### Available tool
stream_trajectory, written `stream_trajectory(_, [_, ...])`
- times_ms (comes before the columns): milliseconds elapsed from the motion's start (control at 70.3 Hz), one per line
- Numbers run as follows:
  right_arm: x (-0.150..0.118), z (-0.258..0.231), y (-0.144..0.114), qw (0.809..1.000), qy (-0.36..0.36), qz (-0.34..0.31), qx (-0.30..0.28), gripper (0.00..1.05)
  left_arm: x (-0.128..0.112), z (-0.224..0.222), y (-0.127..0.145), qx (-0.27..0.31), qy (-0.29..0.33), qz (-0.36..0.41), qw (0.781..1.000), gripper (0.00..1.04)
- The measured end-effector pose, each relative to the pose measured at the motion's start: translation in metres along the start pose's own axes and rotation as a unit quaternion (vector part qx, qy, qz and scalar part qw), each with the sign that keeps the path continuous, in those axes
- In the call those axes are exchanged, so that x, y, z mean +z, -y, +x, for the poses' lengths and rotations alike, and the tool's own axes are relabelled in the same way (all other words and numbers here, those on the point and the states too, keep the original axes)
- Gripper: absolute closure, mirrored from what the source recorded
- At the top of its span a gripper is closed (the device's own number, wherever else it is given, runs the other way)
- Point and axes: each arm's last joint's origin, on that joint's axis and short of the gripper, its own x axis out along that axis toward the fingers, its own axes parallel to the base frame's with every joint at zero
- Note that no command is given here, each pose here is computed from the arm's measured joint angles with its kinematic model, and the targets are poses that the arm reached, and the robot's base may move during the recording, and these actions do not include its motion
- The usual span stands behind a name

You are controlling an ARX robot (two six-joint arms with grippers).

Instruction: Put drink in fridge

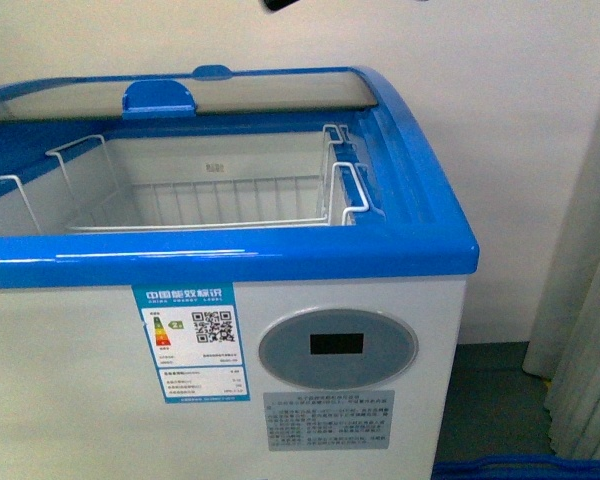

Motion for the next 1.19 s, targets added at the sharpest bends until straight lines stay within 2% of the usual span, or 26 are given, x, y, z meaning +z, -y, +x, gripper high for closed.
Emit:
stream_trajectory(128, [0.003, -0.055, 0.039, 0.989, -0.024, 0.091, -0.117, 0.07, 0.000, 0.000, 0.000, 0.000, 0.000, 0.000, 1.000, 1.02])
stream_trajectory(227, [-0.007, -0.129, 0.057, 0.963, -0.059, 0.158, -0.210, 0.07, 0.000, 0.000, 0.000, 0.000, 0.000, 0.000, 1.000, 1.02])
stream_trajectory(469, [-0.048, -0.268, 0.036, 0.928, -0.141, 0.226, -0.261, 0.07, 0.000, 0.000, 0.000, 0.000, 0.000, 0.000, 1.000, 1.02])
stream_trajectory(583, [-0.064, -0.326, 0.019, 0.911, -0.146, 0.251, -0.292, 0.07, 0.000, 0.000, 0.000, 0.000, 0.000, 0.000, 1.000, 1.02])
stream_trajectory(654, [-0.074, -0.365, 0.006, 0.902, -0.120, 0.264, -0.320, 0.08, 0.000, 0.000, 0.000, 0.000, 0.000, 0.000, 1.000, 1.02])
stream_trajectory(711, [-0.074, -0.380, -0.002, 0.935, -0.011, 0.227, -0.273, 0.21, 0.000, 0.000, 0.000, 0.000, 0.000, 0.000, 1.000, 1.02])
stream_trajectory(782, [-0.090, -0.377, -0.014, 0.953, 0.027, 0.201, -0.225, 0.36, 0.000, 0.000, 0.000, -0.001, 0.000, 0.000, 1.000, 1.02])
stream_trajectory(938, [-0.133, -0.362, -0.035, 0.952, -0.011, 0.205, -0.228, 0.62, 0.000, 0.000, 0.000, 0.000, 0.000, 0.000, 1.000, 1.02])
stream_trajectory(1081, [-0.150, -0.361, -0.046, 0.955, 0.000, 0.201, -0.220, 0.87, 0.000, 0.000, 0.000, 0.000, 0.000, 0.000, 1.000, 1.02])
stream_trajectory(1194, [-0.162, -0.360, -0.051, 0.955, -0.001, 0.199, -0.219, 1.02, 0.000, 0.000, 0.000, 0.000, 0.000, 0.000, 1.000, 1.02])
